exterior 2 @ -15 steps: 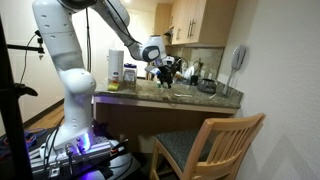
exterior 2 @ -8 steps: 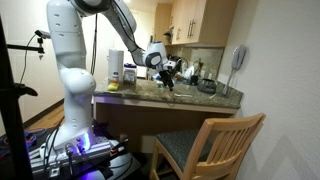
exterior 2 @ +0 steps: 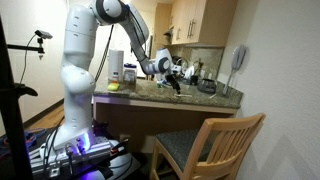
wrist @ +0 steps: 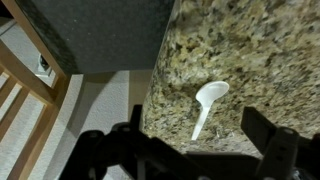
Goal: Move the plastic spoon forward.
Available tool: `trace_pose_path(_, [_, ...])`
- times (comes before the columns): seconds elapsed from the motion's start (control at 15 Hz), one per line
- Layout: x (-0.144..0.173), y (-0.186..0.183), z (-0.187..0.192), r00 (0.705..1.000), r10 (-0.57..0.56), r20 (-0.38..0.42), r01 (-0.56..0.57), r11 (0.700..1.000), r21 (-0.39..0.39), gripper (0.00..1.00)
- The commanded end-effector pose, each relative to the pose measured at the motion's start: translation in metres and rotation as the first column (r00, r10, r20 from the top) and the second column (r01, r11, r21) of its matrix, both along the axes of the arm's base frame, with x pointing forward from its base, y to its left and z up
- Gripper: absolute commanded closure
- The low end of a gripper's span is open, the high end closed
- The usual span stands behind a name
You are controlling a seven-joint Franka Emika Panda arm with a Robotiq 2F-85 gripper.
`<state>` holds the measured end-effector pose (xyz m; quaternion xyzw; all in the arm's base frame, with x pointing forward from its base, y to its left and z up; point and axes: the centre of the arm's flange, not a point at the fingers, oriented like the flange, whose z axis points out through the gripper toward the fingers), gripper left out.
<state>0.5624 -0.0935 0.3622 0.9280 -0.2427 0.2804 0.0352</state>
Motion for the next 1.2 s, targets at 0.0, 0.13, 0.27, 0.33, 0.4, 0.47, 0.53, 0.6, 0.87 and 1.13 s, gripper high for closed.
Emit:
trace_pose_path(0.0, [0.005,0.002,-0.002,1.0,-0.01,-0.001,0.01,1.0,0.001,0.0])
trace_pose_path(0.13, [0.013,0.008,-0.005,1.0,-0.014,-0.002,0.014,1.0,0.005,0.0])
trace_pose_path(0.27, [0.021,0.011,-0.015,0.999,-0.041,-0.004,0.041,0.999,-0.001,0.0])
trace_pose_path(0.33, [0.026,0.012,-0.023,0.998,-0.067,0.006,0.067,0.998,0.009,0.0])
trace_pose_path(0.4, [0.032,0.015,-0.033,0.995,-0.093,0.022,0.093,0.996,0.008,0.0])
trace_pose_path(0.47, [0.037,0.018,-0.038,0.994,-0.107,0.035,0.106,0.994,0.008,0.0])
trace_pose_path(0.53, [0.042,0.021,-0.043,0.992,-0.118,0.047,0.118,0.993,0.006,0.0])
trace_pose_path(0.6, [0.047,0.024,-0.048,0.989,-0.134,0.062,0.134,0.991,0.001,0.0])
trace_pose_path(0.87, [0.068,0.031,-0.061,0.982,-0.17,0.081,0.172,0.985,-0.014,0.26])
trace_pose_path(1.13, [0.08,0.034,-0.066,0.981,-0.177,0.082,0.181,0.983,-0.038,0.46])
